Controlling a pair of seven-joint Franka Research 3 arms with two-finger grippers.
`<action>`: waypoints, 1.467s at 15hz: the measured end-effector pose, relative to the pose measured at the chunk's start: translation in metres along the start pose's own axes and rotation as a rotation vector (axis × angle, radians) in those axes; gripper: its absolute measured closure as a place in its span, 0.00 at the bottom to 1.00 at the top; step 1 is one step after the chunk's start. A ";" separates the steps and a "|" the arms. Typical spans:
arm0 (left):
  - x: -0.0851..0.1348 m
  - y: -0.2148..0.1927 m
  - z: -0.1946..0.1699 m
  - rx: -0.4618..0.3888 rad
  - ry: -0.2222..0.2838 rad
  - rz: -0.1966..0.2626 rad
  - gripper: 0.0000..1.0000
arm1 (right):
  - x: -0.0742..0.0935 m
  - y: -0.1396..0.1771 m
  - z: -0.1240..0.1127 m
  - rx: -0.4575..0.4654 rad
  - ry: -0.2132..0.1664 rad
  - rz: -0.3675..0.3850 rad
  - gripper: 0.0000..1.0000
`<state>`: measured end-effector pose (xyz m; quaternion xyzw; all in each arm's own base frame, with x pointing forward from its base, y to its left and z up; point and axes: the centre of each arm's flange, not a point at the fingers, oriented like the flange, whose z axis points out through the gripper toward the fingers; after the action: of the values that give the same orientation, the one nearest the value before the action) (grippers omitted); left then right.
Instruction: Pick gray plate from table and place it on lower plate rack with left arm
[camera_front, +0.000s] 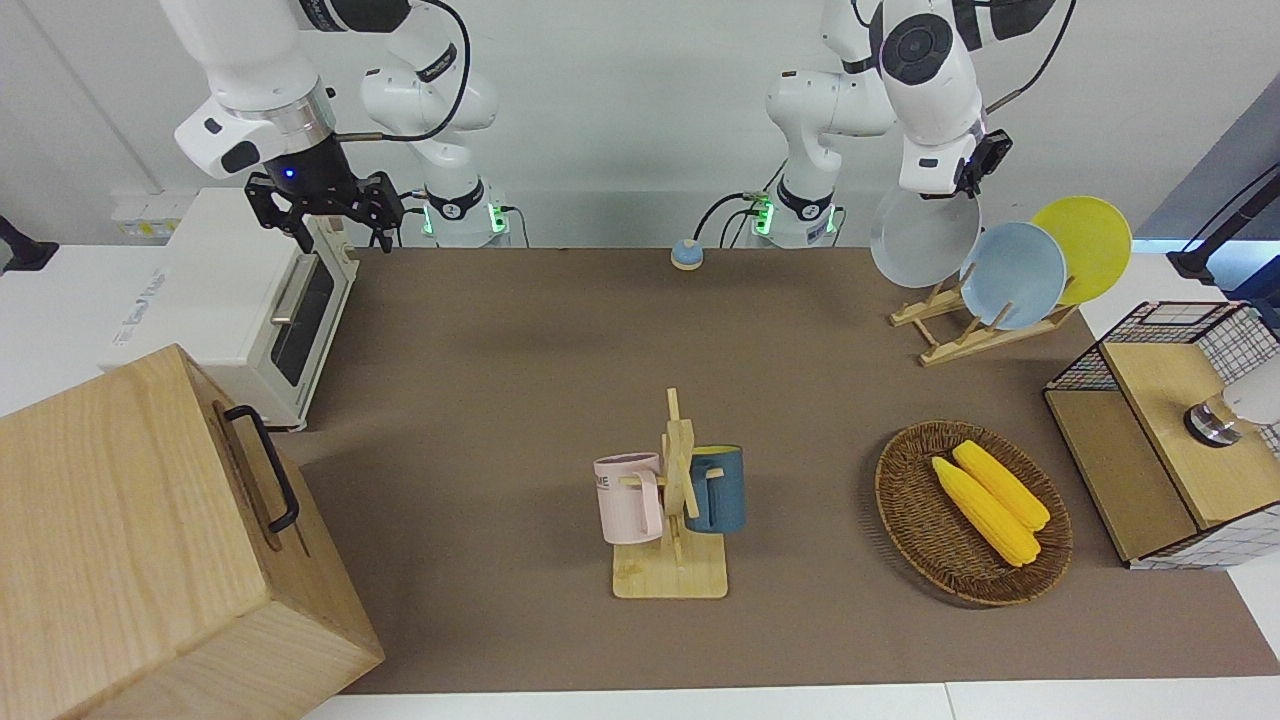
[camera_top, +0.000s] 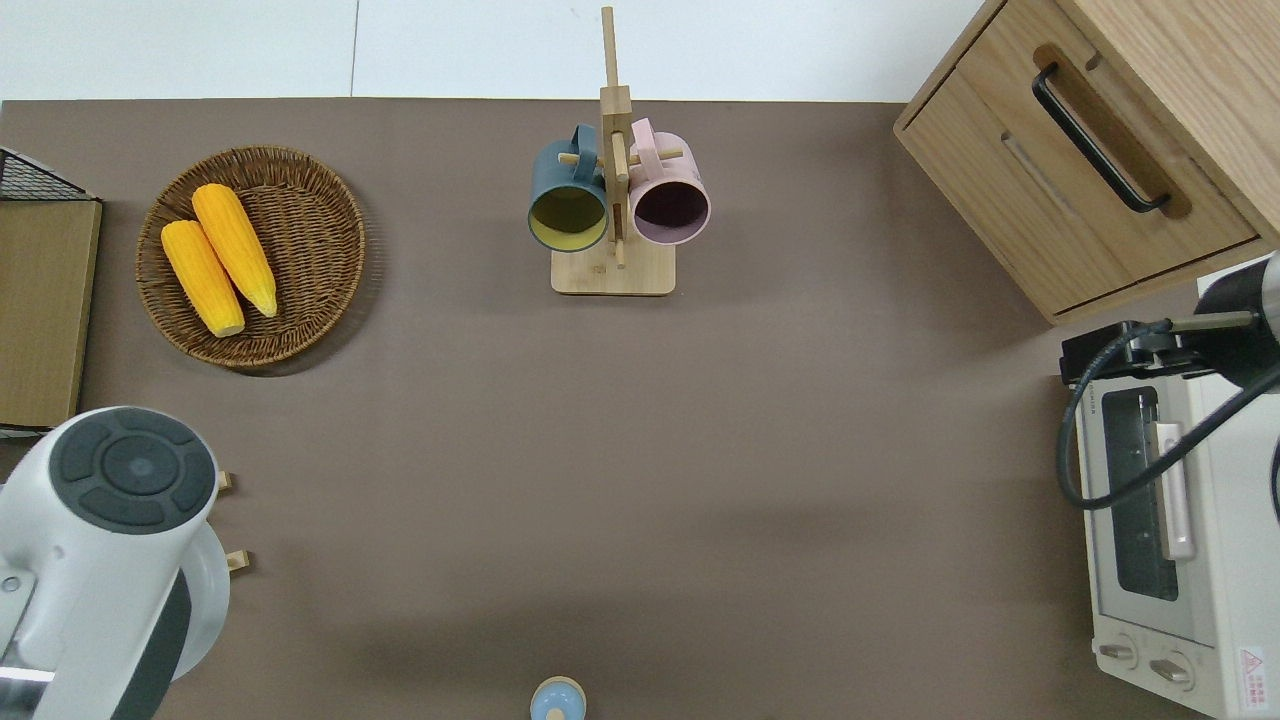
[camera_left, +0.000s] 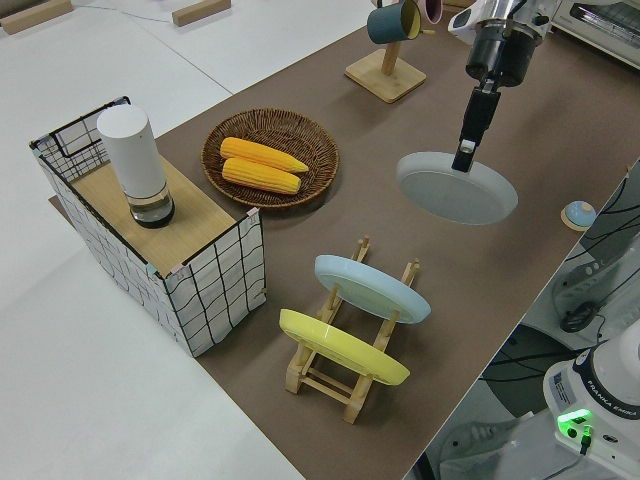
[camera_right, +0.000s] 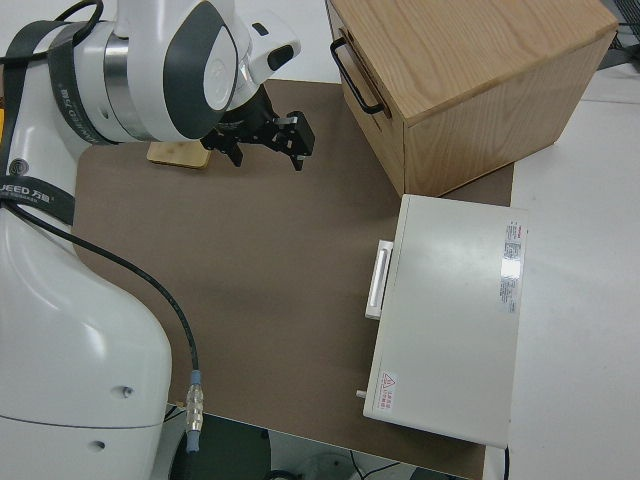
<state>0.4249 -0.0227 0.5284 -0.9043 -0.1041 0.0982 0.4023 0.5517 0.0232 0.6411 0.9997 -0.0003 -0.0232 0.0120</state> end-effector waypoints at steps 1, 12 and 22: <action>0.001 0.006 0.004 0.021 -0.003 -0.003 0.99 | 0.000 0.000 0.000 0.000 0.000 0.000 0.01; 0.004 0.037 0.038 0.200 0.005 -0.017 0.99 | 0.000 0.000 0.000 0.000 0.000 0.000 0.01; 0.041 0.057 0.082 0.147 0.016 -0.077 0.99 | 0.000 0.000 0.000 0.000 0.000 0.000 0.01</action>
<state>0.4488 0.0089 0.4283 -0.8683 -0.1283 0.0828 0.4719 0.5517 0.0232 0.6411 0.9997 -0.0003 -0.0232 0.0120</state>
